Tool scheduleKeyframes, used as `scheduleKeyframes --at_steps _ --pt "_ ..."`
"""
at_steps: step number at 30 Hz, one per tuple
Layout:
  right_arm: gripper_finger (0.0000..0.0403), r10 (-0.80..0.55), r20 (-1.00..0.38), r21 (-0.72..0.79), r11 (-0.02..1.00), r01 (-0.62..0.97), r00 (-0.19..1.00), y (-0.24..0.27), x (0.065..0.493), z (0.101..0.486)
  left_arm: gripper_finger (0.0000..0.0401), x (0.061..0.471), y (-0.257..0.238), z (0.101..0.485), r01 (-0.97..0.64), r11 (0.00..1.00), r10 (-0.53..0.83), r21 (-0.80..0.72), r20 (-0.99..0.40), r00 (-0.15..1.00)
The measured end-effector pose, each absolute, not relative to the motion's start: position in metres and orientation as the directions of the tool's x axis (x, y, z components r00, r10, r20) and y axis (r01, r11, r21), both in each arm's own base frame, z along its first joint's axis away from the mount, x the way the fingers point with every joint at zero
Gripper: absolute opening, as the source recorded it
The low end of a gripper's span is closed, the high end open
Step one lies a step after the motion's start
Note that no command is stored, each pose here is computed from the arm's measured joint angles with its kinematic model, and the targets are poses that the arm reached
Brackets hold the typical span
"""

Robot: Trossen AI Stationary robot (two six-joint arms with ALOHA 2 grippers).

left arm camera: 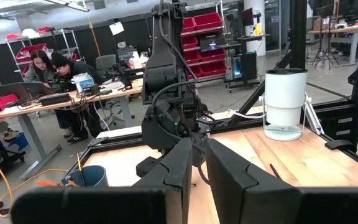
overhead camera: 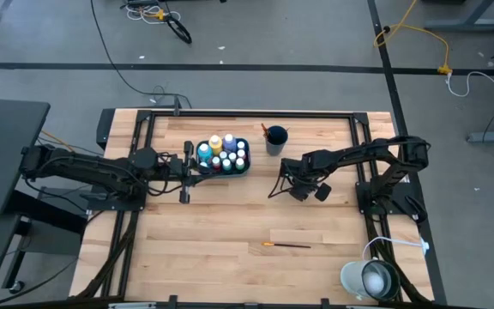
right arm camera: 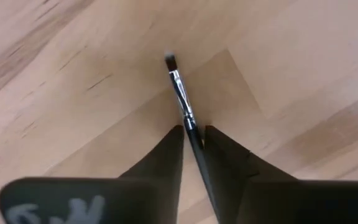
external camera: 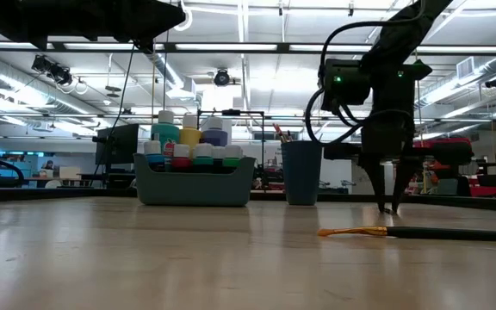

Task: Pick & Place Paint Supplies
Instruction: Put the silver paint brush into the blue cup

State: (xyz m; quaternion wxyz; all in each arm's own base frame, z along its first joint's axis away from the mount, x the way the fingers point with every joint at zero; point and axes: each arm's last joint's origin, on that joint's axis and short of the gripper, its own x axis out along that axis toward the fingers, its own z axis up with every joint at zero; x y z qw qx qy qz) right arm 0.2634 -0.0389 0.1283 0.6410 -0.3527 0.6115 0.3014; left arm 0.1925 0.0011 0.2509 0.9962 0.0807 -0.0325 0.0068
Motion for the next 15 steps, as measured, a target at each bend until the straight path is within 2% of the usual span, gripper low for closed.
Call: scheduleKeyframes --at_steps 5,15 --pt "0.0040 -0.047 -0.996 -0.092 0.556 -0.826 0.079 -0.0357 0.2647 0.1281 0.0055 0.1925 0.0011 0.2509 -0.019 0.987 0.008 0.160 0.066 0.998" --pt "0.0039 -0.025 -0.995 -0.090 0.602 -0.794 0.094 -0.0286 0.2666 0.1280 0.0055 0.1925 0.0011 0.2509 -0.018 0.987 0.008 0.160 0.066 0.998"
